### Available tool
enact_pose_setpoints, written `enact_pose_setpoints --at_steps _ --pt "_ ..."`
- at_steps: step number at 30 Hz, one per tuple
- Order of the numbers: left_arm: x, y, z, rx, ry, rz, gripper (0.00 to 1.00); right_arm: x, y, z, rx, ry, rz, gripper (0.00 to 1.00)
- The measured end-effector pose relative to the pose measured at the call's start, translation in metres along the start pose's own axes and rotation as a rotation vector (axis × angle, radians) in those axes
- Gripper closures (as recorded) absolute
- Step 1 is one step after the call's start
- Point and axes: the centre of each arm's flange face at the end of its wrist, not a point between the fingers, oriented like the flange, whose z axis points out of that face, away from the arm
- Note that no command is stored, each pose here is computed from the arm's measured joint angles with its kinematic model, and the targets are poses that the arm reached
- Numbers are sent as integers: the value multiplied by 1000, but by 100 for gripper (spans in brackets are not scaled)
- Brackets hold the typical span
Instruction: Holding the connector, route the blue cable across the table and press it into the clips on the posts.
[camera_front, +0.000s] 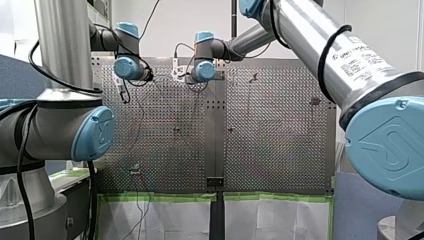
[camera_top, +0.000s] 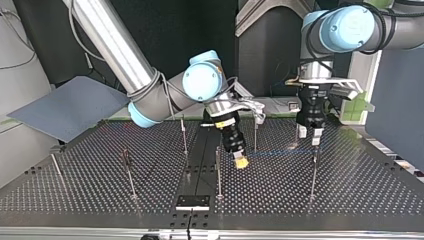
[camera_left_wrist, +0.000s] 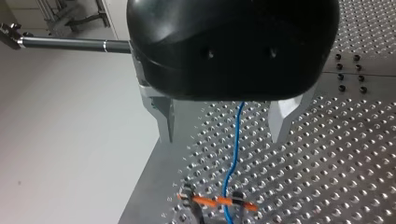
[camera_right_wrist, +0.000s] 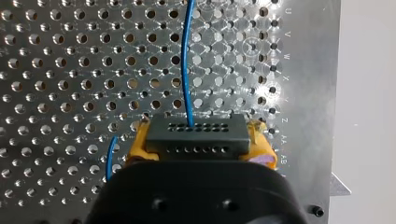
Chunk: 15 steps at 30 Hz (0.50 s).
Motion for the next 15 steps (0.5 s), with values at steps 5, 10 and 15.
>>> enact_pose_setpoints --at_steps 5,10,15 --pt "-1 -6 7 16 -15 9 0 0 1 0 -2 0 2 100" --pt "-2 -13 20 23 -17 30 0 0 2 1 -2 1 3 100" --pt "2 -17 37 13 -1 65 0 0 2 1 -3 2 3 100"
